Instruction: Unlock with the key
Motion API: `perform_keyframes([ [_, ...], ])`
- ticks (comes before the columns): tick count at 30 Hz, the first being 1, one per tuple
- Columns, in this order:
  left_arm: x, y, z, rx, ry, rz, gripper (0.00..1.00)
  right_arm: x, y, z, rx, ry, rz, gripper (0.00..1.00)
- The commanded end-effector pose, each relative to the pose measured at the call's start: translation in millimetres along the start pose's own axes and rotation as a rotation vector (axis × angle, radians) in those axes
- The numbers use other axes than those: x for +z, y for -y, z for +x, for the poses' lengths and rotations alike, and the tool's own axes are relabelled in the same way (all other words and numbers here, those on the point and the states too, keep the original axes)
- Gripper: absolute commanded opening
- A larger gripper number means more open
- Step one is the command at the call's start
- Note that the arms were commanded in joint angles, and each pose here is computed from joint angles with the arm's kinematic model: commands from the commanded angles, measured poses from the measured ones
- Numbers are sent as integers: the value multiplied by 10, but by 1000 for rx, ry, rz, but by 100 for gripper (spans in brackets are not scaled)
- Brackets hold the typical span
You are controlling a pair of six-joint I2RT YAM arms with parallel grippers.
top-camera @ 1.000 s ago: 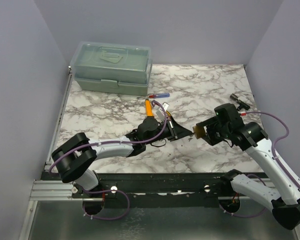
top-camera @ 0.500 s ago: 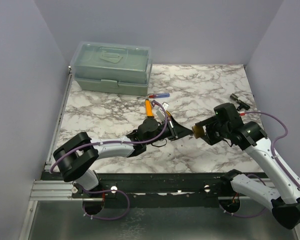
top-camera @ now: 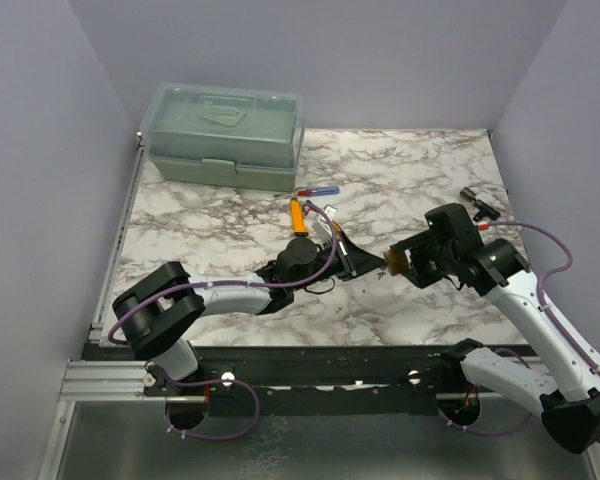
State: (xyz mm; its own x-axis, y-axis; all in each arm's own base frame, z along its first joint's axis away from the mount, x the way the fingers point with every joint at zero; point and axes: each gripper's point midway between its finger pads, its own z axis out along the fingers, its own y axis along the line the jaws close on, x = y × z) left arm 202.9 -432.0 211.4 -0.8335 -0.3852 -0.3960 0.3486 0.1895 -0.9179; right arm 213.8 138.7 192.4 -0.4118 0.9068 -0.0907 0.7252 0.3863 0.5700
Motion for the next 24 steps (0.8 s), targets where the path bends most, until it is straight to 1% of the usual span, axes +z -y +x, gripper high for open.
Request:
perform_keyframes([
  [1, 122, -9, -48, 16, 44, 22, 0, -165, -392, 345, 11, -187, -146, 0],
  [10, 146, -19, -71, 22, 61, 30, 0, -158, -379, 358, 5, -188, -144, 0],
  [13, 103, -22, -71, 26, 62, 28, 0, -165, -353, 319, 7, -168, -145, 0],
  [14, 81, -26, -67, 27, 61, 27, 1, -171, -337, 304, 8, -159, -143, 0],
  [16, 29, -36, -56, 29, 60, 24, 6, -192, -322, 262, 9, -136, -142, 0],
  [20, -77, -75, -15, 34, 49, 17, 24, -233, -309, 177, 9, -92, -141, 0],
  [22, -126, -64, -13, 40, 49, 19, 32, -244, -301, 159, 8, -82, -138, 0],
  [24, -184, -55, -9, 49, 50, 22, 37, -245, -281, 137, 7, -70, -132, 0],
])
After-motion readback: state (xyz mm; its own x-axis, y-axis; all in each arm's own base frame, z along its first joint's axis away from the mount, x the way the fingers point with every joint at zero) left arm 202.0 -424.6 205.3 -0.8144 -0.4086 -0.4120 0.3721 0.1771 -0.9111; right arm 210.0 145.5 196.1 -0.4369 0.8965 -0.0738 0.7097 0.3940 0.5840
